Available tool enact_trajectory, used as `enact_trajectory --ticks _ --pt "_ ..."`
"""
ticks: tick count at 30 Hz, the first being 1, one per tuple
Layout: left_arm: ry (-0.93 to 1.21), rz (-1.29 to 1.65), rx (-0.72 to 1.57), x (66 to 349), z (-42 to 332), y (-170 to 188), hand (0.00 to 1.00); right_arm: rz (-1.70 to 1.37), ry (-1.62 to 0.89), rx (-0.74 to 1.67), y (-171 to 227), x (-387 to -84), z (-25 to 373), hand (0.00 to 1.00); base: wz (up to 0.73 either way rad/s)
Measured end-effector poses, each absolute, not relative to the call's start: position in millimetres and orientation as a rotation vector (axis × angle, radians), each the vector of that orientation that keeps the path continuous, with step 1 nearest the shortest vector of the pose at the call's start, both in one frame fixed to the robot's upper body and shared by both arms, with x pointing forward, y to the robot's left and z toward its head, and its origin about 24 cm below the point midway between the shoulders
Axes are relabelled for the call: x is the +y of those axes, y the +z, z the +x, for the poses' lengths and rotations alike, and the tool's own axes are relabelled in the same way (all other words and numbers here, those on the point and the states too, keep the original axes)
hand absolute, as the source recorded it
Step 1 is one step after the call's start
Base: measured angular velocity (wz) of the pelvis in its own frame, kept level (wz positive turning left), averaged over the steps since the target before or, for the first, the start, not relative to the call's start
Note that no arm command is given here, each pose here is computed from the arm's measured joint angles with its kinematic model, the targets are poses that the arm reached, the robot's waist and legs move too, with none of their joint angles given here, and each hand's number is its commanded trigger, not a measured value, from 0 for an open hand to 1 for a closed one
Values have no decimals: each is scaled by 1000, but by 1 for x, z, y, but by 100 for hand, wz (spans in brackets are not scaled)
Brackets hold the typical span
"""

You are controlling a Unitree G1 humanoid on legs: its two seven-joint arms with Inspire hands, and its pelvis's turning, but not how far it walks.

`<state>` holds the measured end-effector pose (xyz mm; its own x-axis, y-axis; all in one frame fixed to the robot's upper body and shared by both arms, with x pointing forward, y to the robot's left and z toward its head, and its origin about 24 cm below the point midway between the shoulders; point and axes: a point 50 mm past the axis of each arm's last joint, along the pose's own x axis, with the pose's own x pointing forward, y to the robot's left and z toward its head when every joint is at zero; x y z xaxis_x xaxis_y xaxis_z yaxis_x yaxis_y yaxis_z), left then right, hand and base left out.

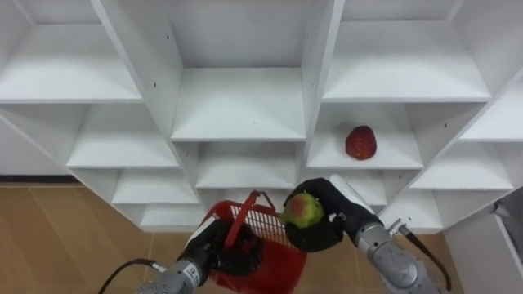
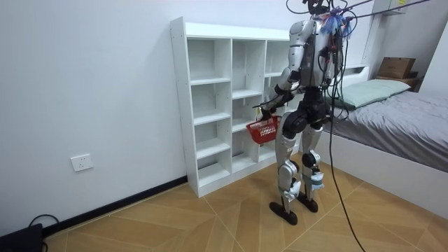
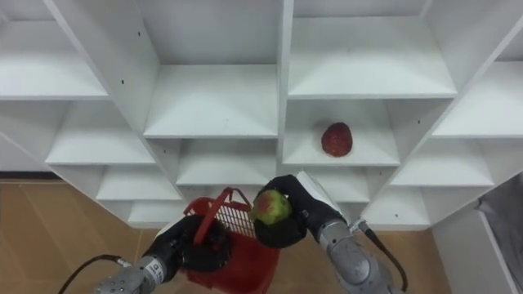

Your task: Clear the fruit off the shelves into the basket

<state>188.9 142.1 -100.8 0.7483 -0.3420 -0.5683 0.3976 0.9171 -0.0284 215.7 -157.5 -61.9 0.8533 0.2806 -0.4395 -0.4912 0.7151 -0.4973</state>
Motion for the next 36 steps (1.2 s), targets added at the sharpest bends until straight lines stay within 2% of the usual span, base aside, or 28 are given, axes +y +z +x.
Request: enact_trajectory --ticks 23,36 --pt "-412 45 533 135 203 -88 100 -672 429 421 -76 -164 210 100 0" --pt "-455 37 500 128 208 -82 100 -697 485 437 -84 -151 207 100 0"
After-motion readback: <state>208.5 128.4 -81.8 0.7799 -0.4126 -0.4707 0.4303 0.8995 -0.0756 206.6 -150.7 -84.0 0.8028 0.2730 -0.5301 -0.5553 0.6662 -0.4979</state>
